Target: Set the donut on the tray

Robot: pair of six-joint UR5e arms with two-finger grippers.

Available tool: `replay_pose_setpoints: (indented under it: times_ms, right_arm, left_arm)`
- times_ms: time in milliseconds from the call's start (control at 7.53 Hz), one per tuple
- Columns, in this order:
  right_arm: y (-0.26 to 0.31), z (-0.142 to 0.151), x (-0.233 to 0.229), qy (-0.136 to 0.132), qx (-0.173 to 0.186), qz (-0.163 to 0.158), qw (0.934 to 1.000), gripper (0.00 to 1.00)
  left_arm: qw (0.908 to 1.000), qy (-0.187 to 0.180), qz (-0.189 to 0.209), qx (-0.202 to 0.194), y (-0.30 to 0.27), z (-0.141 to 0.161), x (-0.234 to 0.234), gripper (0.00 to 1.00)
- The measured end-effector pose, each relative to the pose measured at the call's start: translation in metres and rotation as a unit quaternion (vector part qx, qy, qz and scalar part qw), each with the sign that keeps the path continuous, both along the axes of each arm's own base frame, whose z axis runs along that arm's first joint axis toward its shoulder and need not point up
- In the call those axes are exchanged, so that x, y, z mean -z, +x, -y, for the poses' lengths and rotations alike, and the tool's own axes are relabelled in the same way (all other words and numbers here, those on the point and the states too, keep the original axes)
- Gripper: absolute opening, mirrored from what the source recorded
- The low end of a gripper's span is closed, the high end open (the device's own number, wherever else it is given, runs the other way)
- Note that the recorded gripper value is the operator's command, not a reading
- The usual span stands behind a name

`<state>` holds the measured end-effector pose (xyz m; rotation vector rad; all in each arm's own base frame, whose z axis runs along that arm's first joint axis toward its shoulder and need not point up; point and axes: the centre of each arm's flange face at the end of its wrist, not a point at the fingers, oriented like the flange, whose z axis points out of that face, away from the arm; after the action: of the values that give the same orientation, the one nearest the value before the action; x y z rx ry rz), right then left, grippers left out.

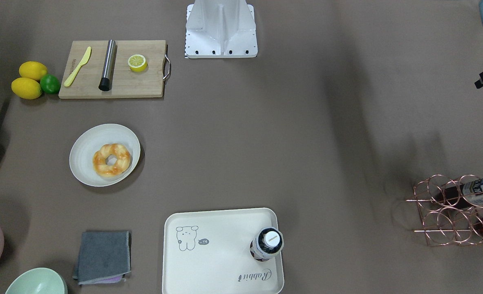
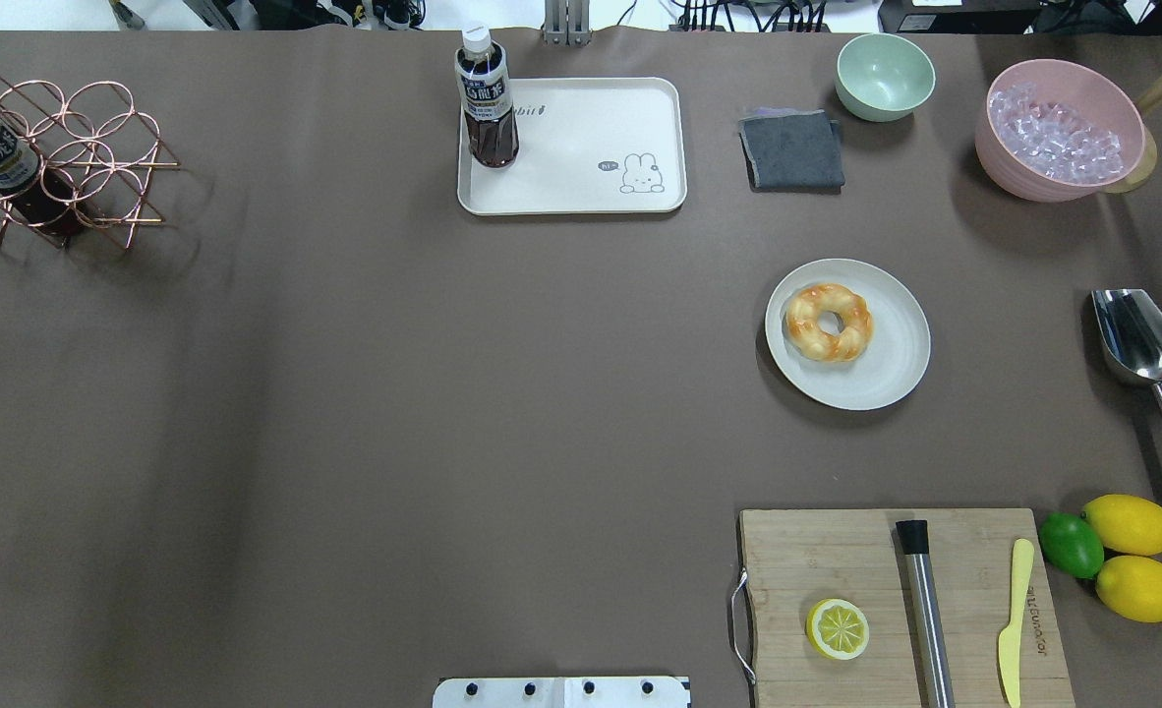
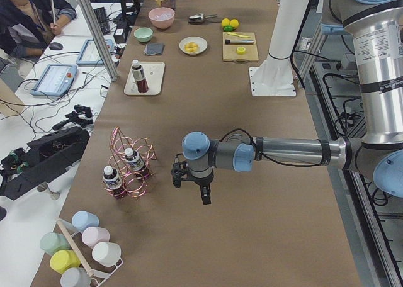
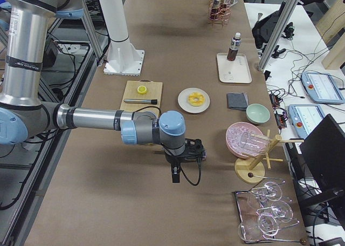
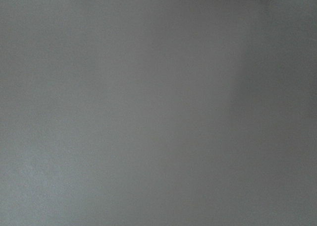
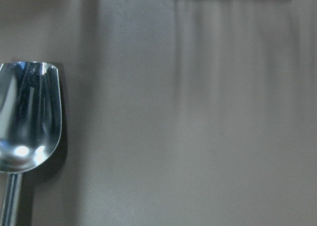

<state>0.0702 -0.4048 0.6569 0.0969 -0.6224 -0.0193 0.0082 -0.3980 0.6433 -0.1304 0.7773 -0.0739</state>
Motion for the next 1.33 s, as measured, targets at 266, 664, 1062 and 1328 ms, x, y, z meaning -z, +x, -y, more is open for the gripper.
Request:
replay_pose_setpoints:
  times_ms: [266, 664, 1062, 1328]
  right_arm:
    - [0.004, 0.003, 0.003, 0.018, -0.002, -0.023, 0.9996, 1.0]
    - [-0.004, -0.001, 0.003, 0.028, 0.021, 0.021, 0.9992, 1.0]
    - [-0.008, -0.004, 0.004, 0.027, 0.027, 0.057, 0.9976, 1.0]
    - [-0.008, 0.0, 0.006, 0.025, 0.025, 0.062, 0.9974, 1.0]
  left_arm:
    - [1.0, 0.001, 0.0, 0.0, 0.0, 0.0, 0.0, 0.98]
    - [1.0, 0.0, 0.001, 0.0, 0.0, 0.0, -0.001, 0.98]
    - [1.0, -0.001, 0.001, -0.002, 0.001, 0.0, -0.001, 0.98]
    - [1.0, -0.001, 0.001, -0.006, 0.004, -0.001, -0.002, 0.98]
